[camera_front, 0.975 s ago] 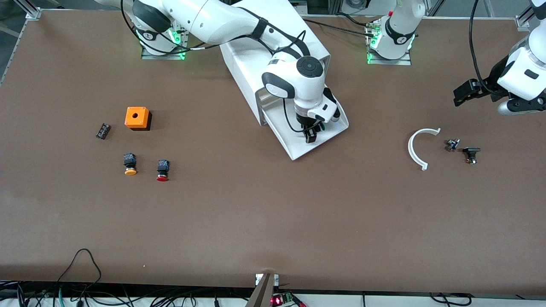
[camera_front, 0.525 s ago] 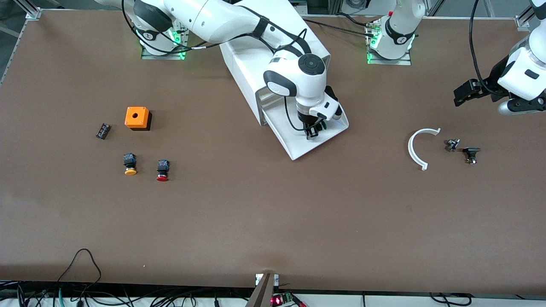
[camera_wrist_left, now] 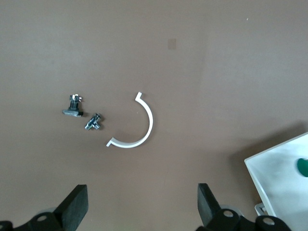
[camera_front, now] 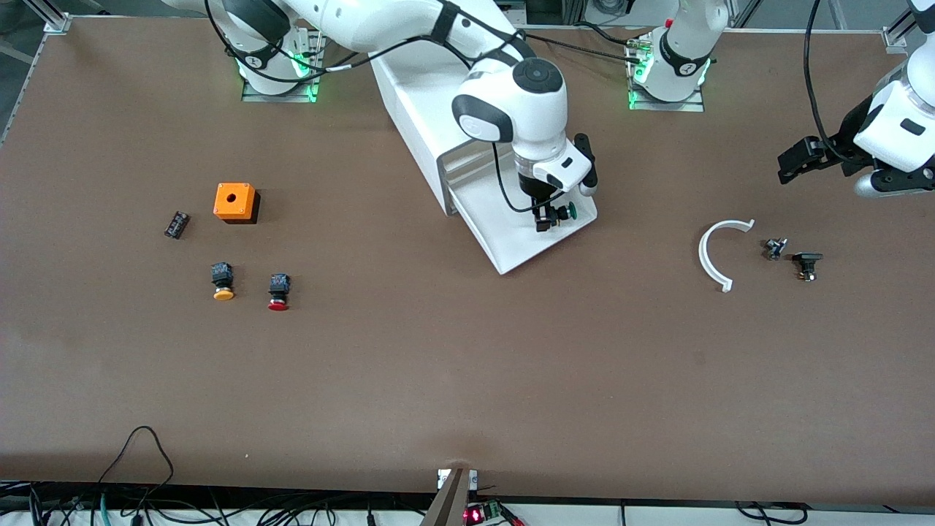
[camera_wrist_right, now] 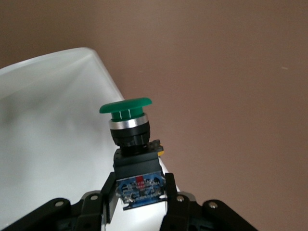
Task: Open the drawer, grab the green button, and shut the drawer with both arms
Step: 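Lift the green button out and carry it beside the red button, then push the drawer shut with the left gripper while the right gripper places the button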
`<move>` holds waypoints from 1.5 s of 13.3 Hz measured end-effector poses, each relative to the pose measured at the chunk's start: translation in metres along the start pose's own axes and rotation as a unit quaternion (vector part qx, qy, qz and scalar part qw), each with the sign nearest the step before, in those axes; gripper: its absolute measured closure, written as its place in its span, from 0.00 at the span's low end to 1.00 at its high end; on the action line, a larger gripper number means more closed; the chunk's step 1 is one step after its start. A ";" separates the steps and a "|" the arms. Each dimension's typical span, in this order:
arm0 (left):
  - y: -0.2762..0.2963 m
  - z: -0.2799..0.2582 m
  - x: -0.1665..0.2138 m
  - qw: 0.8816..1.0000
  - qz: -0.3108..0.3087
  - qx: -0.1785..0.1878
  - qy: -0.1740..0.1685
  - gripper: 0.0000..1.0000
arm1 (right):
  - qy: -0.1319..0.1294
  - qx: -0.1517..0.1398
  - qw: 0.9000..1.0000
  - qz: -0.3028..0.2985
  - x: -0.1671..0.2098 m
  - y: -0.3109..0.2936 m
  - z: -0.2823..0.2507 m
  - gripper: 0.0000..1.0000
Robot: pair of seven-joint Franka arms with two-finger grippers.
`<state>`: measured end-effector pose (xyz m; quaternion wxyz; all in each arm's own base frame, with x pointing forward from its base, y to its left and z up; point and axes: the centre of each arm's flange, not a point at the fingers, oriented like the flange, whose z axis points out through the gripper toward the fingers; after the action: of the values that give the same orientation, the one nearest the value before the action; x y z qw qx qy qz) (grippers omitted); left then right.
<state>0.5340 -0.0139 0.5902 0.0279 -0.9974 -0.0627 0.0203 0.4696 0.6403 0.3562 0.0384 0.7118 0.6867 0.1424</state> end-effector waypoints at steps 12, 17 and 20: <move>0.112 0.192 0.033 0.992 -0.102 -0.079 0.009 0.00 | -0.096 0.003 0.828 0.553 -0.273 0.168 -0.025 0.58; 0.199 0.293 -0.012 0.977 -0.184 -0.103 0.004 0.00 | -0.171 0.017 0.757 0.631 -0.383 0.165 0.025 0.58; 0.234 0.341 -0.031 0.972 -0.211 -0.096 -0.029 0.00 | -0.199 0.022 0.728 0.656 -0.415 0.146 0.053 0.58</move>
<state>0.5168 -0.2316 0.2376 -0.0666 -0.9586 -0.2742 0.0369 0.6172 0.2298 0.2799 0.0553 0.9977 0.0290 -0.0276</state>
